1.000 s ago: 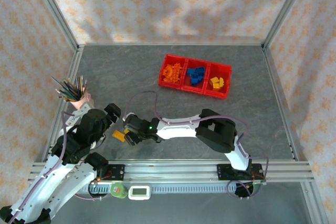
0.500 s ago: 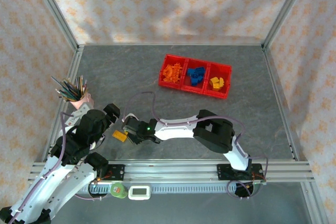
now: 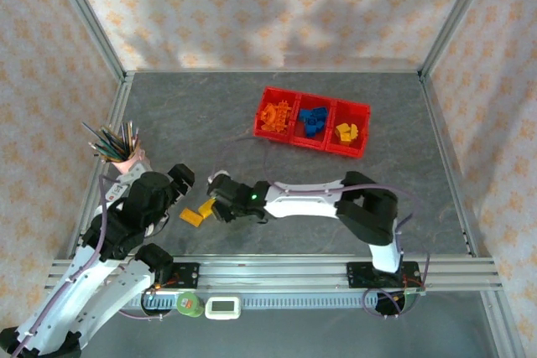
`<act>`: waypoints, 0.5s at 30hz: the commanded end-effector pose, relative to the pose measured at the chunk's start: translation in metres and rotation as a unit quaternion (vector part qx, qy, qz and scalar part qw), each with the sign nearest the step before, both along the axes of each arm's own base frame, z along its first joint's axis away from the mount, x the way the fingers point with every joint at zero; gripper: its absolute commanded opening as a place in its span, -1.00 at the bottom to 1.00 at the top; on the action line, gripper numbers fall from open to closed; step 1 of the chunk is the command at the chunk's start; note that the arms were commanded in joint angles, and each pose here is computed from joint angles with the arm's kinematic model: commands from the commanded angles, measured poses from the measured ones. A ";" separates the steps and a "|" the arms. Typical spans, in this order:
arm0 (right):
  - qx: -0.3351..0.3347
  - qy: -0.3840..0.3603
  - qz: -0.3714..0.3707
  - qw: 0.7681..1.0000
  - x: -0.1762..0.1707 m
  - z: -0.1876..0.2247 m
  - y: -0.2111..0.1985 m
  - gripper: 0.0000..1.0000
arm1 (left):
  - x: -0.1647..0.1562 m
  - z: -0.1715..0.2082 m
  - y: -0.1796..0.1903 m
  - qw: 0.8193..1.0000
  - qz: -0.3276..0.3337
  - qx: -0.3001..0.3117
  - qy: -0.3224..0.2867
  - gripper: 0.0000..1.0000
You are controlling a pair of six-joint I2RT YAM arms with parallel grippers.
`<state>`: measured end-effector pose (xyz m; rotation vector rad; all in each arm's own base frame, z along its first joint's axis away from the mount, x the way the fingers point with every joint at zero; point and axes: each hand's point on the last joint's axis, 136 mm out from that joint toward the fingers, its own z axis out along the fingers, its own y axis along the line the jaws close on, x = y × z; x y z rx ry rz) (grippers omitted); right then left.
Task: Sort the legos into containers by color
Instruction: Pick up the lego from the bottom-left of the table, then place the lego in the container.
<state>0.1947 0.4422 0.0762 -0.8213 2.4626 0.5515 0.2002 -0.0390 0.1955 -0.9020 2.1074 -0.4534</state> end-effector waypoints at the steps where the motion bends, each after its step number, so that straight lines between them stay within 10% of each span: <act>1: 0.025 0.014 -0.061 0.998 0.024 0.022 -0.032 -0.26 | 0.013 0.016 -0.015 0.999 -0.037 -0.004 -0.021 0.98; 15: 0.044 -0.003 -0.346 0.937 0.165 0.064 -0.251 -0.27 | 0.062 0.019 -0.110 0.977 -0.202 -0.049 -0.054 0.98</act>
